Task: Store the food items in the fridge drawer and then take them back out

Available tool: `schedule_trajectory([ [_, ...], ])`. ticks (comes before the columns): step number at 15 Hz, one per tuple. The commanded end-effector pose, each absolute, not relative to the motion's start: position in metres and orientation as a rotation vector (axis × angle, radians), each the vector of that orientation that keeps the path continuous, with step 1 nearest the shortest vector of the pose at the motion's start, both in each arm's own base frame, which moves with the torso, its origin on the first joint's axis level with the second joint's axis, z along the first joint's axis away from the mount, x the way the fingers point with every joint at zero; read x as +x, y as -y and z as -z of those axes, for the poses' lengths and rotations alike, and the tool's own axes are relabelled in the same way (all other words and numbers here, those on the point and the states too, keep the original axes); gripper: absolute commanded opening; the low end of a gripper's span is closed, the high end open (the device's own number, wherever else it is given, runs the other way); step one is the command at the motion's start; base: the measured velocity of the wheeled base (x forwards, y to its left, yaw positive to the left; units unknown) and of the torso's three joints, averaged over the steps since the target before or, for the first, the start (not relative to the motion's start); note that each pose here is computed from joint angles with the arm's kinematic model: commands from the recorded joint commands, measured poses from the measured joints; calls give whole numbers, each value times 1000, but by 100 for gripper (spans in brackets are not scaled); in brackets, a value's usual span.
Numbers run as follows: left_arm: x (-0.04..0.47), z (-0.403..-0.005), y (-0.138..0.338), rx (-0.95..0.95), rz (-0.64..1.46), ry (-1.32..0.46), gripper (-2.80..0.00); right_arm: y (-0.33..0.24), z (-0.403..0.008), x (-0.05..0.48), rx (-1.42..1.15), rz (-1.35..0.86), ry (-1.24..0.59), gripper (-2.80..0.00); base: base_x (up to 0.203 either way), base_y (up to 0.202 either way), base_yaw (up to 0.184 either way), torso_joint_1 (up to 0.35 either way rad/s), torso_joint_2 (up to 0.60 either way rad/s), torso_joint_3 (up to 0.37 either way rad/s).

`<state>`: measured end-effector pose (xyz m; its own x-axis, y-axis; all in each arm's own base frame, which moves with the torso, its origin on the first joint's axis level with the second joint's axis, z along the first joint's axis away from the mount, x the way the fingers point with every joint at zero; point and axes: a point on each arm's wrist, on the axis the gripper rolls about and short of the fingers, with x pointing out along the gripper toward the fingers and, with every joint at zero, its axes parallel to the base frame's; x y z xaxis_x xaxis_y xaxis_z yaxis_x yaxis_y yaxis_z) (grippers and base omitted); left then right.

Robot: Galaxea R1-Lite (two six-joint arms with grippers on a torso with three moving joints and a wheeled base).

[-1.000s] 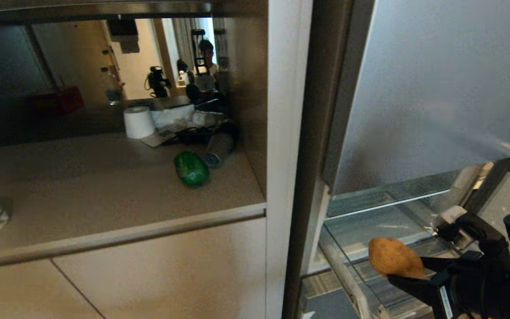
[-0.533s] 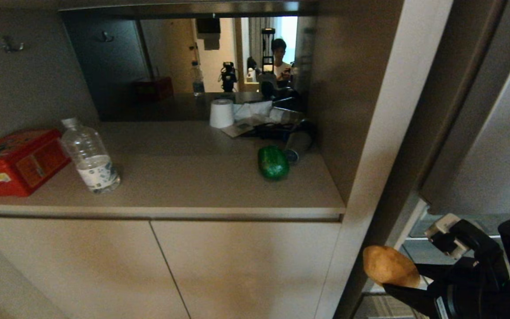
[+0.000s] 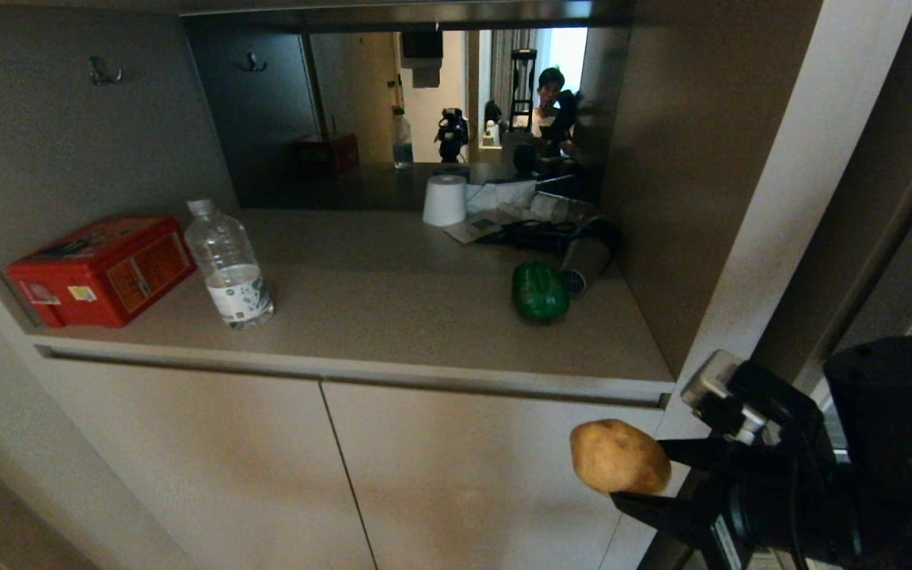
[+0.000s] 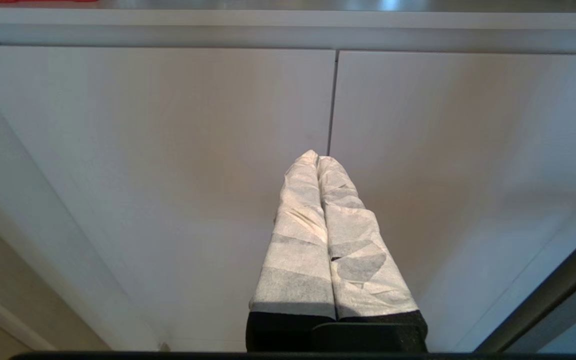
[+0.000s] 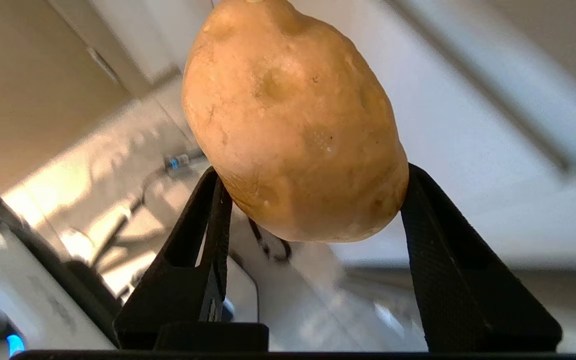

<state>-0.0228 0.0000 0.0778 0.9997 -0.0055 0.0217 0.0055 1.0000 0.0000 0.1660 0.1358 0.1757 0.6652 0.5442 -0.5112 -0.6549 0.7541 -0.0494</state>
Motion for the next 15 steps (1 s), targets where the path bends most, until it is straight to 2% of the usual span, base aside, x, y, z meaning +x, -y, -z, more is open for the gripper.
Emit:
schedule_trajectory([
  [1, -22, -75, 0, 0, 5, 11, -280, -156, -179, 183, -238, -702, -495, -280, 0, 0, 0, 0, 0, 0],
  [5, -22, -75, 0, 0, 5, 11, -280, -201, -196, 230, -165, -699, -449, -280, 0, 0, 0, 0, 0, 0],
  [10, -22, -75, 0, 0, 5, 11, -280, -265, -181, 287, -149, -591, -425, -280, 0, 0, 0, 0, 0, 0],
  [15, -22, -75, 0, 0, 5, 11, -280, -290, -182, 313, -152, -517, -416, -280, 0, 0, 0, 0, 0, 0],
])
